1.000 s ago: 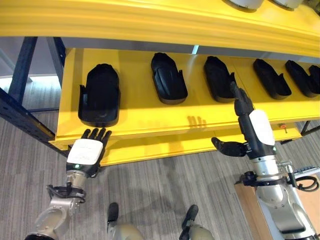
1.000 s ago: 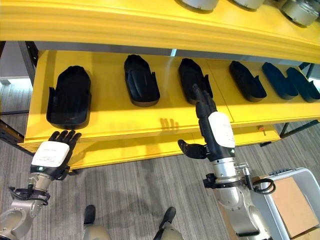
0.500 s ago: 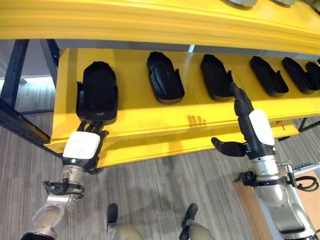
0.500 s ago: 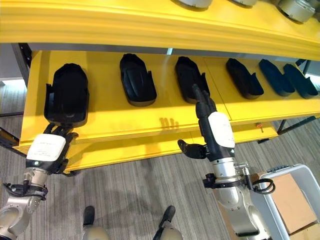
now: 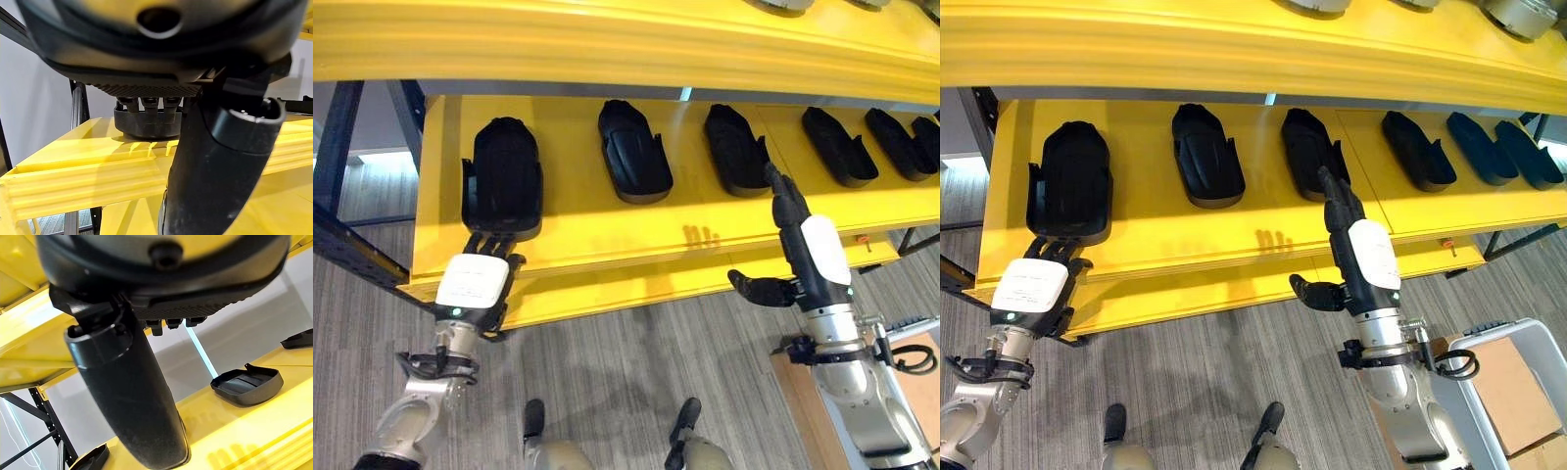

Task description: Move parts from the plastic box to the shelf.

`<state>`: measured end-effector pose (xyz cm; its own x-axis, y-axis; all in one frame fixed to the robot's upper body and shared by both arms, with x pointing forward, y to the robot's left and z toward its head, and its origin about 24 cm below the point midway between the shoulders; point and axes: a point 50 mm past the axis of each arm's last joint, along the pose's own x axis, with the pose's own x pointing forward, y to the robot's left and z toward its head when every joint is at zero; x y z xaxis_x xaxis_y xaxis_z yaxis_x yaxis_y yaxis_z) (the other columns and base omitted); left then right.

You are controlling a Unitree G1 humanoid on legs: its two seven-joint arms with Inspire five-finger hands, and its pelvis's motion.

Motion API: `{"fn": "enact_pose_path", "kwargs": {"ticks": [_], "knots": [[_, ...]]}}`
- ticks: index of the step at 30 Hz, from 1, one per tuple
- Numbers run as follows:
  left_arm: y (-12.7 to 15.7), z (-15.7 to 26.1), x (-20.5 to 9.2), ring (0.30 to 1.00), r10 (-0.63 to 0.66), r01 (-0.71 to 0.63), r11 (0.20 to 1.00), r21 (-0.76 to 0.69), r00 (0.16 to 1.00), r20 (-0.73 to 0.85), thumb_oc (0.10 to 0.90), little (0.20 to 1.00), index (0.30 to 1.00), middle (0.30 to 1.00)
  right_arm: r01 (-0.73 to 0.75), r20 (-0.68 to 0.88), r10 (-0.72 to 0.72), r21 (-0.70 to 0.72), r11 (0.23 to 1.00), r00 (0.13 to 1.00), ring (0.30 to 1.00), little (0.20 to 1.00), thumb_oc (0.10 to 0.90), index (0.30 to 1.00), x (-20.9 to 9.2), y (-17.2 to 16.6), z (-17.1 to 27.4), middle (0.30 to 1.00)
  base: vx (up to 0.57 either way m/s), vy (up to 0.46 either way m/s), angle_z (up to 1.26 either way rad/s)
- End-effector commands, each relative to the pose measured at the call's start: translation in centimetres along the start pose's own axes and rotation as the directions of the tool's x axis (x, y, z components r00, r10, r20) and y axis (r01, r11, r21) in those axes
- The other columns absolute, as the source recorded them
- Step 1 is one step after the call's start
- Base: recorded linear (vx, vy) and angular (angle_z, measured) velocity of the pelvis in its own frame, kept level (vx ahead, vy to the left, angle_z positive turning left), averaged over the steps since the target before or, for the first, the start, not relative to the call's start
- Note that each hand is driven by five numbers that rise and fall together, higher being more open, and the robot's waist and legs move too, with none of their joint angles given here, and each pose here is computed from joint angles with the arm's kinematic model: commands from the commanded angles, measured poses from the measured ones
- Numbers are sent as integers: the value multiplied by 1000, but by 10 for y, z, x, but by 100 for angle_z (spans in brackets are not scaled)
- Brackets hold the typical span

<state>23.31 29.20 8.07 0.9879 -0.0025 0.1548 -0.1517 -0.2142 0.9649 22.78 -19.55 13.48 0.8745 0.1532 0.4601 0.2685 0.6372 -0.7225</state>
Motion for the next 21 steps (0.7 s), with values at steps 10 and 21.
{"fn": "enact_pose_path", "kwargs": {"ticks": [10, 21], "knots": [[33, -5, 28, 1000, 163, -163, 986, 20, 986, -23, 900, 1000, 1000, 1000, 220, 199, -209, -34, 975, 958, 1000, 1000, 900, 1000, 27, -41, 29, 1000, 0, 0, 0], [35, -2, 18, 1000, 176, -177, 983, -46, 984, -39, 900, 1000, 1000, 1000, 231, 202, -219, -34, 972, 955, 1000, 1000, 900, 1000, 27, -44, 31, 1000, 0, 0, 0]]}}
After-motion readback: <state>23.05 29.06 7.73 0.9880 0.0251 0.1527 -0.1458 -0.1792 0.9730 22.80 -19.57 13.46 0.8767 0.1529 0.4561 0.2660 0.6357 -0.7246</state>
